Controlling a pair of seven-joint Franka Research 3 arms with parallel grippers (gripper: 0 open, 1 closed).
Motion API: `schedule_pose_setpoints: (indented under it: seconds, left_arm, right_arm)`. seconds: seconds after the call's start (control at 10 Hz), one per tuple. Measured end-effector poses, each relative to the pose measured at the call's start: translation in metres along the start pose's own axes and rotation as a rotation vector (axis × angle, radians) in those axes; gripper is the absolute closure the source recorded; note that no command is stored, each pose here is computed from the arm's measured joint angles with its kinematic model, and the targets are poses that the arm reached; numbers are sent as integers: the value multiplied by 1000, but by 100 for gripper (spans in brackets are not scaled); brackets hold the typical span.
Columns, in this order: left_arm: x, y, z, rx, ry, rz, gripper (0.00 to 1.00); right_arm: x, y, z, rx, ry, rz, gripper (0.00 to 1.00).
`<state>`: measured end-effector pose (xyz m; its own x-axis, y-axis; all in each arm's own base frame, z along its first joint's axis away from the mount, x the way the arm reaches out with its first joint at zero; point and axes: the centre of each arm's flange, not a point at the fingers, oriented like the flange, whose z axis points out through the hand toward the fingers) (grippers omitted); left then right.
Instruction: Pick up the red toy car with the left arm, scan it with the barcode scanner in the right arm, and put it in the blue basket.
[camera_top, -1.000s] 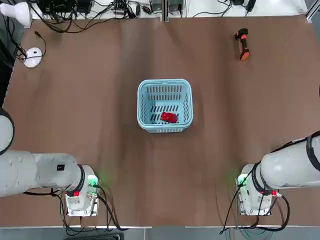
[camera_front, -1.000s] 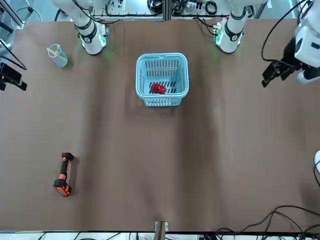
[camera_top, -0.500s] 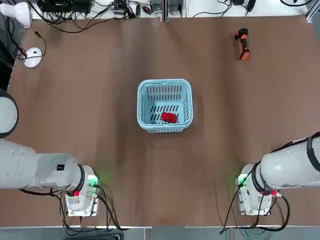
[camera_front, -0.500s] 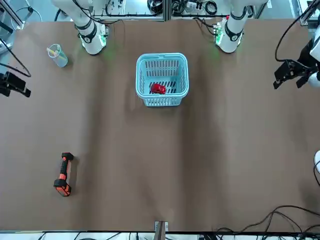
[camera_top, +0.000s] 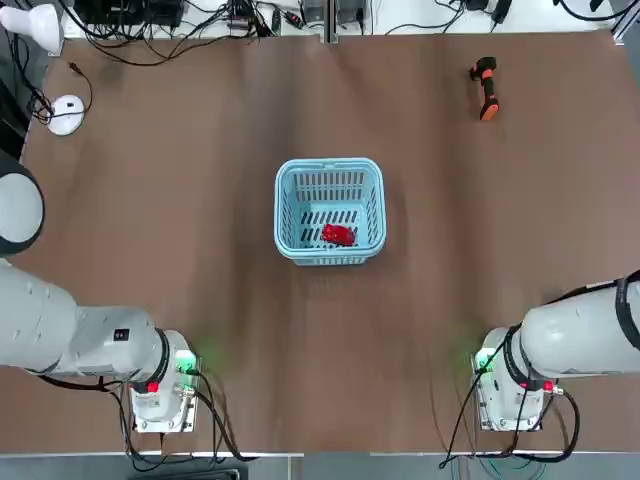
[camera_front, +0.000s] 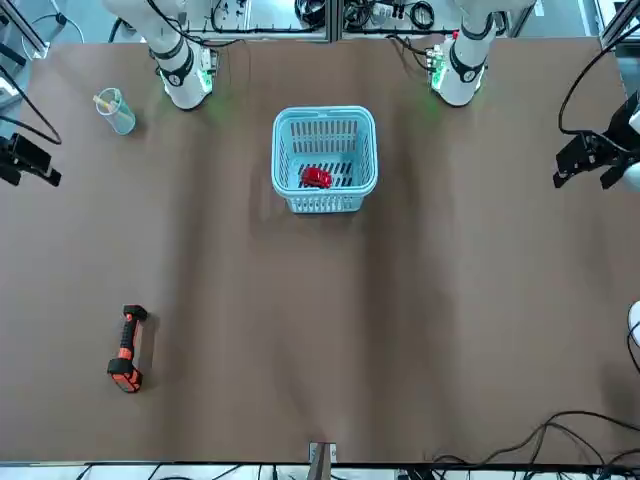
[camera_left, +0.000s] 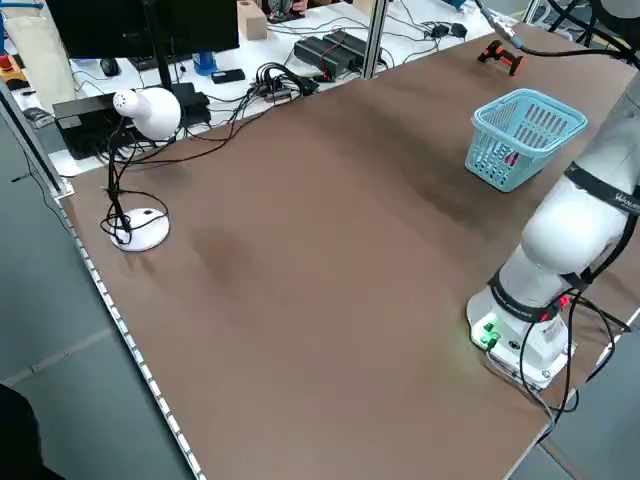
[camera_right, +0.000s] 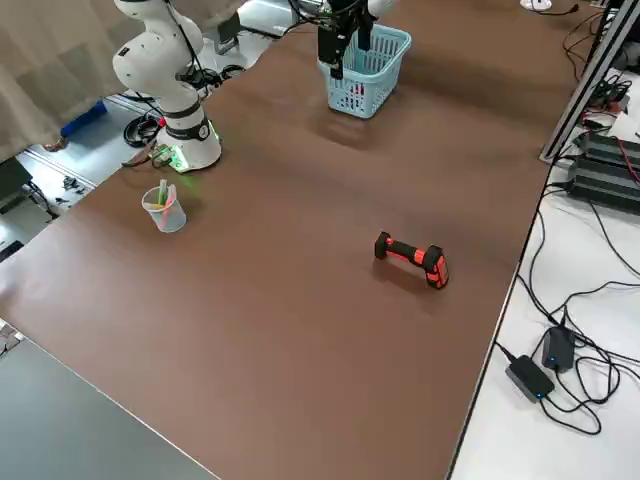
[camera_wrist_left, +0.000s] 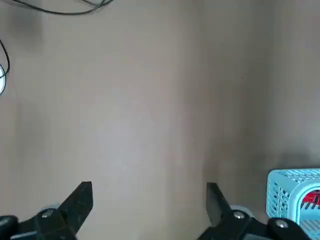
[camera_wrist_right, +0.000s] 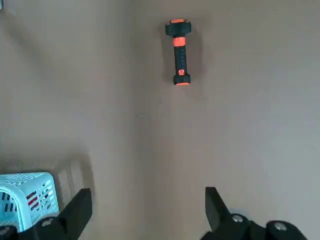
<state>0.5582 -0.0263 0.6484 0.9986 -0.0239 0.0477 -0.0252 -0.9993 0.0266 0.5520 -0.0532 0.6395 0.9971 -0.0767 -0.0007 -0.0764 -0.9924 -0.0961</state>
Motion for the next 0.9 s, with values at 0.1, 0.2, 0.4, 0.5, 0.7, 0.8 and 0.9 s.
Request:
schedule_pose_setpoints:
  seconds: [0.1,0.2,0.4,0.5,0.7,0.8,0.9]
  left_arm:
    - [0,0,1,0,-3,-2,0]
    - [0,0,2,0,-7,-4,1]
    - [0,-1,3,0,-13,-16,1]
    - [0,-2,3,3,-16,-21,1]
    - [0,-3,4,10,-17,-22,1]
    - [0,-3,4,11,-18,-22,1]
    - [0,-3,4,11,-18,-22,1]
  right_arm:
    - [0,2,1,-39,-2,-5,0]
    - [1,1,2,-76,1,-12,0]
    - [3,-2,5,-94,10,-23,0]
    - [3,-2,6,-97,10,-23,0]
    - [3,-2,6,-98,10,-23,0]
    - [3,-2,6,-98,10,-23,0]
    - [3,-2,6,-98,10,-23,0]
